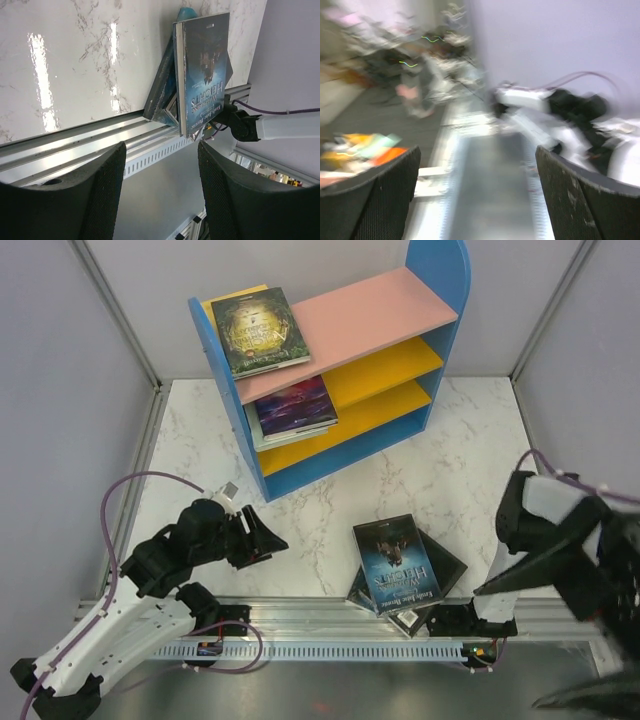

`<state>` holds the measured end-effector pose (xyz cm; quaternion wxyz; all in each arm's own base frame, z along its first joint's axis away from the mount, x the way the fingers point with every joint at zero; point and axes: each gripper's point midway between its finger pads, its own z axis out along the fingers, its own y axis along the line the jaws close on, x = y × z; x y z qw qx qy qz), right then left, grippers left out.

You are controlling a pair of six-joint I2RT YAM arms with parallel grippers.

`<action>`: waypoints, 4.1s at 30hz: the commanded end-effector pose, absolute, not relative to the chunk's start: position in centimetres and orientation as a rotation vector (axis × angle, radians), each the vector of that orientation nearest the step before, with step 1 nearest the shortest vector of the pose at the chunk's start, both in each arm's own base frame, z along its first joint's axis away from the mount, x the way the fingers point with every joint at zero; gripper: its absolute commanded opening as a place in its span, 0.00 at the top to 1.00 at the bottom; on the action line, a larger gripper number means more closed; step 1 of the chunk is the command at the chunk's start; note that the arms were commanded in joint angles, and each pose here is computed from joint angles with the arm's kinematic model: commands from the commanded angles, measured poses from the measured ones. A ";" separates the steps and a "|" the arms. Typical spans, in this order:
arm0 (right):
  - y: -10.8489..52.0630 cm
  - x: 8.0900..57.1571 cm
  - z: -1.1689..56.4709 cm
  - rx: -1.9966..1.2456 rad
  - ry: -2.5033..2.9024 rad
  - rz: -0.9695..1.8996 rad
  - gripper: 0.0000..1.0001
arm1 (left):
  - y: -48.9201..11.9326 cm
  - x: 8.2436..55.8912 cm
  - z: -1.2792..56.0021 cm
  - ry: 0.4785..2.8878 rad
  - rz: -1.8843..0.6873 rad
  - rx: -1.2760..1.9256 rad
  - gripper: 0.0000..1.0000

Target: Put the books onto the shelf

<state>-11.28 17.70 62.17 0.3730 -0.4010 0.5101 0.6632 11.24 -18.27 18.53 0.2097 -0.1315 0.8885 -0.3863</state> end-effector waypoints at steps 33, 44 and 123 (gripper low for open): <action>14.3 22.0 10.3 0.245 2.661 0.838 0.02 | -23.0 12.6 14.0 2.529 -1.219 -0.153 0.36; 13.1 22.7 7.7 0.417 2.643 0.963 0.02 | -30.6 16.5 11.5 2.595 -1.233 -0.043 0.36; 17.9 26.4 16.9 0.604 2.184 1.560 1.00 | -30.2 14.3 11.8 2.520 -1.301 -0.251 0.27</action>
